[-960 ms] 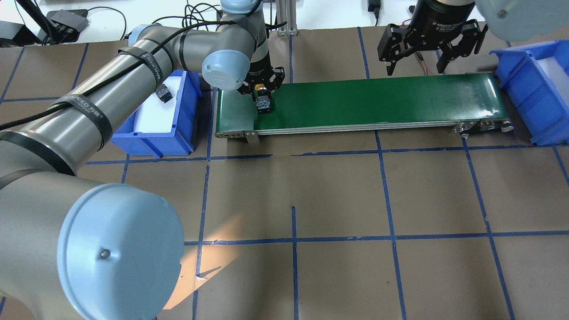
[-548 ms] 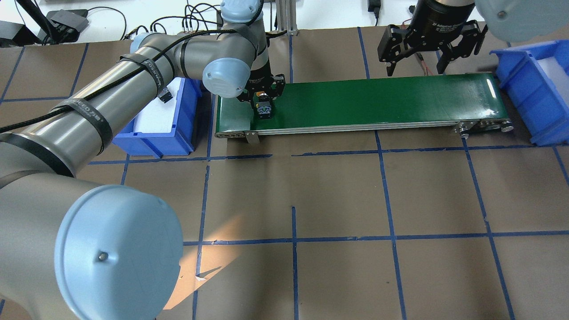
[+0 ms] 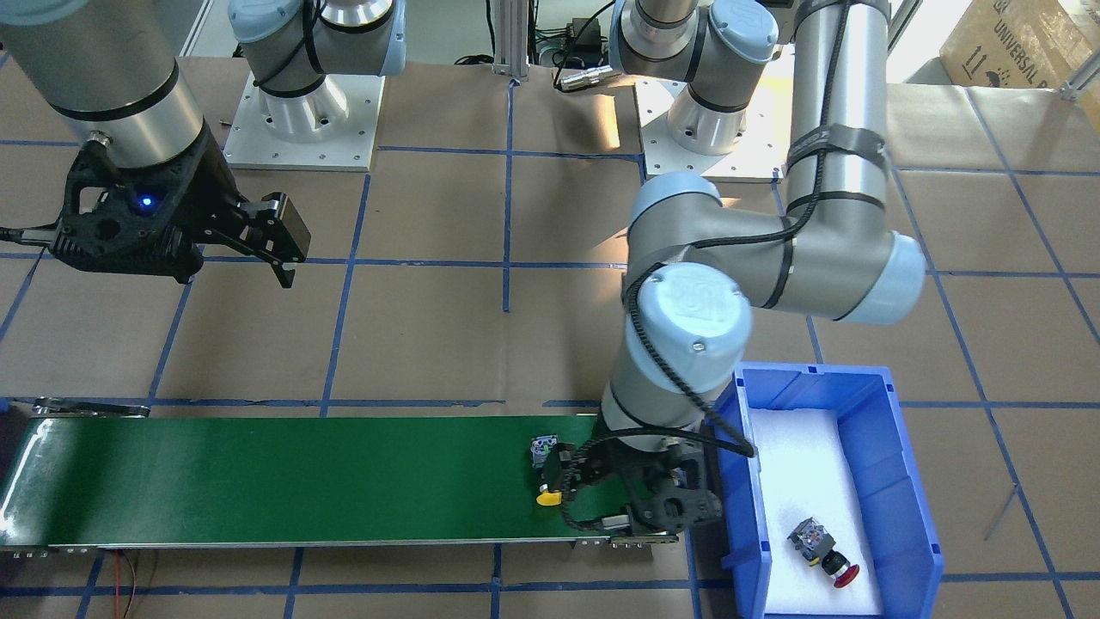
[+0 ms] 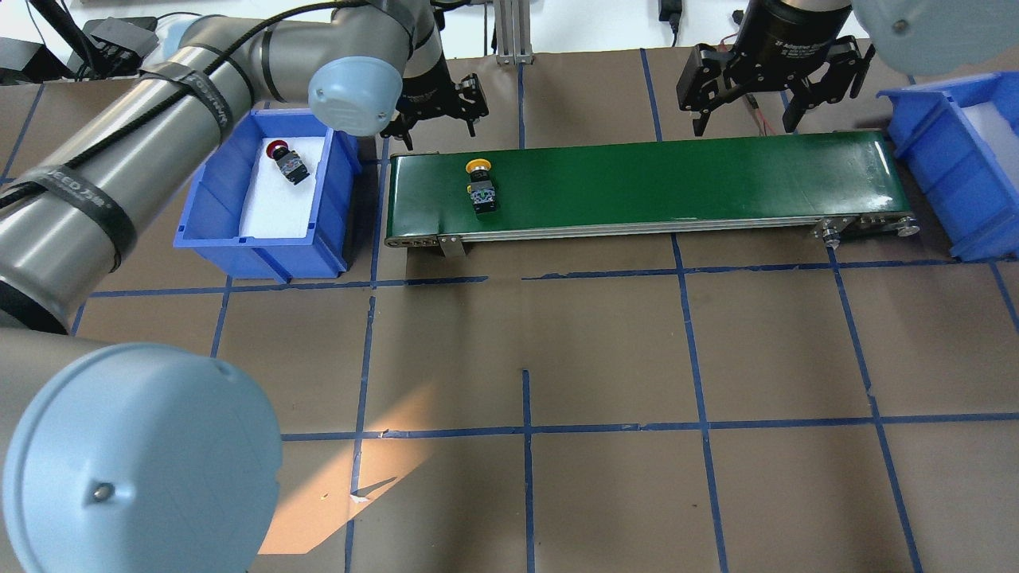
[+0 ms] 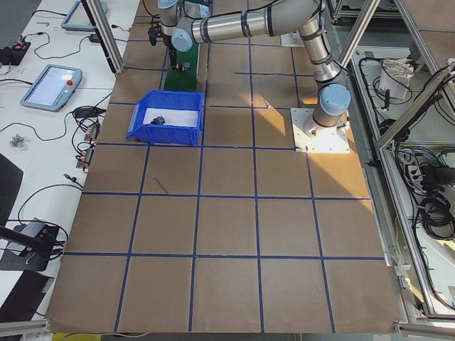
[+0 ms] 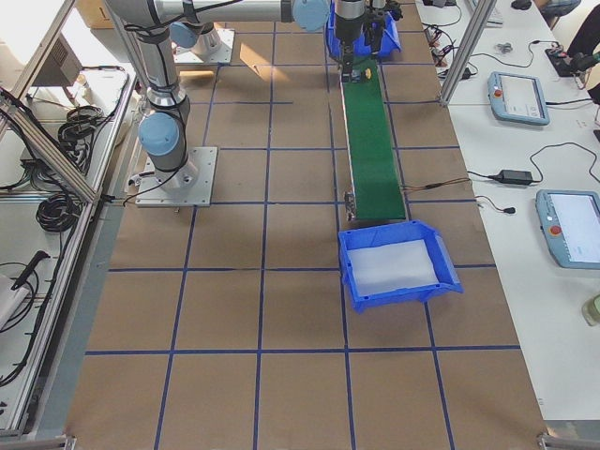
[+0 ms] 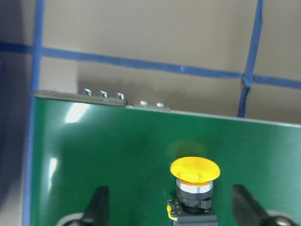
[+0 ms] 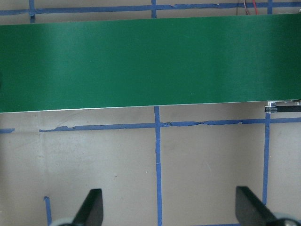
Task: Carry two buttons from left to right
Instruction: 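Return the left gripper to the bin and grasp the red-capped button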
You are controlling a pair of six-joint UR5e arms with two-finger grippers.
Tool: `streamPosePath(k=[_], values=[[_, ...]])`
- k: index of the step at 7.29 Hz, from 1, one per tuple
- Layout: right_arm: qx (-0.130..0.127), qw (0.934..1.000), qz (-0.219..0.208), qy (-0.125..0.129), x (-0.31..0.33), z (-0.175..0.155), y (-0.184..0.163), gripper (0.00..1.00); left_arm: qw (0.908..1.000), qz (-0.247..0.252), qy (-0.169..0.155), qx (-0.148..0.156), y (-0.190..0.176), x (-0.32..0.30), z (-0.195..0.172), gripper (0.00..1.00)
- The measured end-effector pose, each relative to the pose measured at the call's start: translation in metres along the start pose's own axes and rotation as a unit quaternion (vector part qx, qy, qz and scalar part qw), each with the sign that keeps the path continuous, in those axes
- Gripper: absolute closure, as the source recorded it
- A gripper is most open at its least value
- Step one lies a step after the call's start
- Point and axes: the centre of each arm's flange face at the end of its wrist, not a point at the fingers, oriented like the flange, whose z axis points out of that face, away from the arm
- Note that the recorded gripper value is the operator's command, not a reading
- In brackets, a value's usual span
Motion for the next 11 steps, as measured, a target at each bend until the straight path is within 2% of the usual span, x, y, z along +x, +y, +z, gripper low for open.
streamPosePath(k=[2, 4, 6, 8, 10, 11], values=[[0.0, 1.0, 0.0, 0.0, 0.0, 0.0, 0.0, 0.0, 0.9985, -0.052, -0.003, 0.017, -0.036, -0.082, -0.032, 0.01], [0.001, 1.0, -0.001, 0.0, -0.001, -0.001, 0.001, 0.0, 0.9921, -0.124, -0.013, 0.015, -0.06, -0.162, -0.029, 0.01], [0.001, 1.0, -0.001, 0.0, -0.002, -0.001, 0.001, 0.0, 0.9813, -0.192, -0.012, -0.004, -0.078, -0.232, 0.0, 0.02], [0.0, 1.0, -0.001, -0.001, -0.002, 0.0, 0.0, 0.0, 0.9761, -0.213, -0.016, -0.04, -0.083, -0.254, 0.059, 0.04], [-0.001, 1.0, -0.002, 0.0, -0.002, 0.002, 0.0, 0.0, 0.9756, -0.211, -0.02, -0.056, -0.078, -0.257, 0.096, 0.13], [-0.001, 1.0, -0.001, 0.0, -0.002, 0.002, 0.0, 0.0, 0.9763, -0.21, -0.019, -0.049, -0.08, -0.259, 0.105, 0.25]])
